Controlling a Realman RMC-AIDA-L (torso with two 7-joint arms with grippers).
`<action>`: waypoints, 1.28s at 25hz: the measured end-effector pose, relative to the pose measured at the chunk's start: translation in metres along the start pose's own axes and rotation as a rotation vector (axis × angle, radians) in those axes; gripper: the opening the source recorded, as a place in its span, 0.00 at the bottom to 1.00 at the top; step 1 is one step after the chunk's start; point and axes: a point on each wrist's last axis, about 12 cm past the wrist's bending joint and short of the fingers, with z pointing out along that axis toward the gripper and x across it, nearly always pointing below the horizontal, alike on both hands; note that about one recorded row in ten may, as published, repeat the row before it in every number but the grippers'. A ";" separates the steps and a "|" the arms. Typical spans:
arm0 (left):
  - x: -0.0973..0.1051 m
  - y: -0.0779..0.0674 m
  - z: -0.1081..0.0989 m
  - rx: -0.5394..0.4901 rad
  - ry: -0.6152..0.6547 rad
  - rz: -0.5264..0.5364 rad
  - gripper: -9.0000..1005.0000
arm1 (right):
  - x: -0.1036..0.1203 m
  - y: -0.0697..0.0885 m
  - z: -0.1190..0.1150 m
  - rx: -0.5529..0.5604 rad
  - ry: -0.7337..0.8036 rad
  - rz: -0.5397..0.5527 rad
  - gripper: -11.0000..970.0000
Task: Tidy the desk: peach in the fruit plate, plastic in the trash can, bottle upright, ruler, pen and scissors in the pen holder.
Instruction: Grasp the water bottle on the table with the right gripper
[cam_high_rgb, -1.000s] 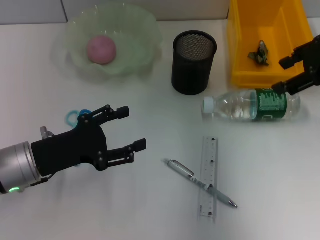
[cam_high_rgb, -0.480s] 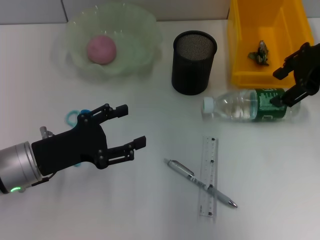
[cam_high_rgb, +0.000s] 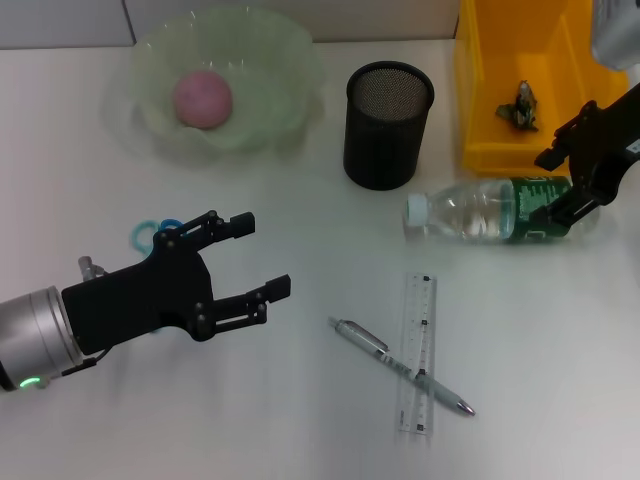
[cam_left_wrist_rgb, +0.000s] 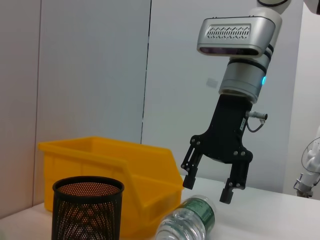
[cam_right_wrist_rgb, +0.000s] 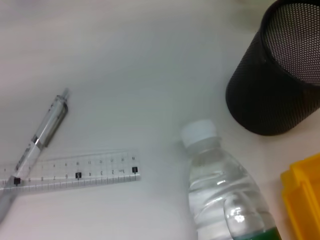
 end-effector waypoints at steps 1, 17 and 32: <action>0.000 0.000 0.000 0.000 0.000 -0.001 0.84 | 0.000 0.000 0.000 0.000 0.000 0.000 0.78; 0.001 -0.001 -0.002 0.007 0.006 0.000 0.84 | -0.008 0.003 0.013 0.036 0.033 -0.036 0.78; 0.001 -0.001 -0.004 0.009 0.008 0.002 0.84 | -0.013 0.005 0.029 0.075 0.072 -0.077 0.79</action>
